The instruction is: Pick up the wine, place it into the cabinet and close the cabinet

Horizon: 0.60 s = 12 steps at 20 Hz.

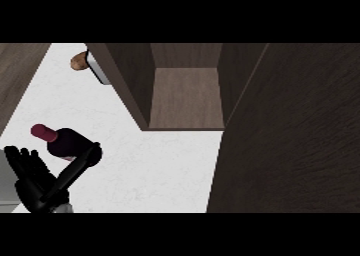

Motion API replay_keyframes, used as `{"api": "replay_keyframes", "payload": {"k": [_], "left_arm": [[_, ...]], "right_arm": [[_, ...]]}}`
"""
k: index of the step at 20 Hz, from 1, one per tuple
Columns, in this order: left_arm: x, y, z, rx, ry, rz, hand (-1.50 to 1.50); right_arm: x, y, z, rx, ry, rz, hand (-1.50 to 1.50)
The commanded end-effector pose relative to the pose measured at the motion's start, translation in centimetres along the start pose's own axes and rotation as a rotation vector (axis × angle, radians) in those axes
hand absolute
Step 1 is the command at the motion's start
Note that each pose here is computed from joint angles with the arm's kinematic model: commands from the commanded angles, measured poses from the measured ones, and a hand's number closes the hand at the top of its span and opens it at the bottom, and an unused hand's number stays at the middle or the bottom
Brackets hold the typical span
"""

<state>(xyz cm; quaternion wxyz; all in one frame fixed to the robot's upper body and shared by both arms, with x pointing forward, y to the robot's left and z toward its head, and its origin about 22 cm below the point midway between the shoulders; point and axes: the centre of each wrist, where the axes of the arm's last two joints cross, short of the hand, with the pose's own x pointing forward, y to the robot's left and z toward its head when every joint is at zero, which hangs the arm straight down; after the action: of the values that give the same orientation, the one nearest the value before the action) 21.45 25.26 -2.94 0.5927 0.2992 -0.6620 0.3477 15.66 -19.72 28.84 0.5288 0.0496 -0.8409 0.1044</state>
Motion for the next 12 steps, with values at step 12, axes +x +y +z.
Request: {"api": "replay_keyframes", "payload": {"k": [12], "left_arm": [[-6.5,2.9,-0.4,0.009,0.076,0.054,-1.50]], "right_arm": [[1.7,-0.4,3.6,0.067,-0.016,-0.038,-1.50]]}}
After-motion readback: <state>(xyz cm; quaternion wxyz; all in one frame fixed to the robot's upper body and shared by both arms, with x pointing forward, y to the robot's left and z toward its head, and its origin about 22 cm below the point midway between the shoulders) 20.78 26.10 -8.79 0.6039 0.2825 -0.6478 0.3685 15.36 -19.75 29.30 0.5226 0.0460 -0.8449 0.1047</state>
